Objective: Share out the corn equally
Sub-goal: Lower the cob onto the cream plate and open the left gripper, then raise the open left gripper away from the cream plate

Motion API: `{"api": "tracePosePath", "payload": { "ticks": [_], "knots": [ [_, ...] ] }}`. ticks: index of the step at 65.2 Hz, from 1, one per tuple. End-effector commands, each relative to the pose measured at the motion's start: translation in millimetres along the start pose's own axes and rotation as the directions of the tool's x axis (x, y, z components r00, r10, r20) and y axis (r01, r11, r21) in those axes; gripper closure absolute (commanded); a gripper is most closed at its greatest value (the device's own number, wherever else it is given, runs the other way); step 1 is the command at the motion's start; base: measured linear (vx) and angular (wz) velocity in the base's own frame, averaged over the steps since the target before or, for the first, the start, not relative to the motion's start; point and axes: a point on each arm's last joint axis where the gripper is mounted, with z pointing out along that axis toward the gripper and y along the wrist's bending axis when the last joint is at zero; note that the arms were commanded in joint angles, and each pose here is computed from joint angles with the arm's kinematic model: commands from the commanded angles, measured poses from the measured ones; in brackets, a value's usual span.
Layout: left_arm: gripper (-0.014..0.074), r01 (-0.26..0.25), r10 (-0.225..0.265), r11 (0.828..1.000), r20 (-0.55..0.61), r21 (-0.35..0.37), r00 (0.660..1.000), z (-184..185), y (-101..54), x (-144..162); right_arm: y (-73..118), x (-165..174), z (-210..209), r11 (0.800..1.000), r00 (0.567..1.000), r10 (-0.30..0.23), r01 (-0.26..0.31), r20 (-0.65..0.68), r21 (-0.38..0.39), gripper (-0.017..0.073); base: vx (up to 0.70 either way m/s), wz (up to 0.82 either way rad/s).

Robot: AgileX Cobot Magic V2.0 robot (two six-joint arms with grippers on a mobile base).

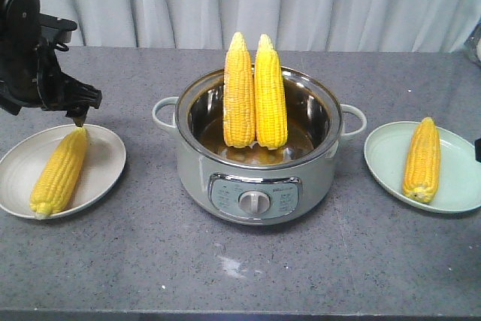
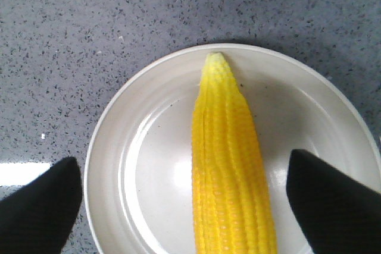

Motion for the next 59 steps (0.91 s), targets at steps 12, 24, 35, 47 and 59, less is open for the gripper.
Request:
{"api": "tracePosePath", "payload": {
  "ticks": [12,24,35,47,59],
  "knots": [
    [-0.0065,0.037,-0.04,0.999,0.224,0.019,0.974,-55,13.4,-5,0.4,-9,-8,1.0,0.997,-0.007,0.006,0.083,0.012,-0.0034,0.0,0.0],
    [-0.0045,0.06,-0.076,0.996,0.32,0.059,0.944,-93,21.2,4,0.4,-9,-8,1.0,0.997,-0.007,0.006,0.083,0.012,-0.0034,0.0,0.0],
    [-0.0029,0.07,-0.104,0.993,0.417,0.095,0.903,-127,29.4,24,0.4,-9,-8,1.0,0.996,-0.006,0.005,0.085,0.012,-0.0034,0.0,0.0],
    [-0.0013,0.095,-0.154,0.986,0.509,0.14,0.847,-151,37.0,69,0.3,-9,-9,1.0,0.996,-0.007,0.006,0.087,0.013,-0.0034,0.0,0.0],
    [-0.0009,0.09,-0.174,0.982,0.595,0.168,0.785,-163,42.3,119,0.4,-9,-9,1.0,0.996,-0.006,0.005,0.087,0.012,-0.0034,0.0,0.0]
  ]
}}
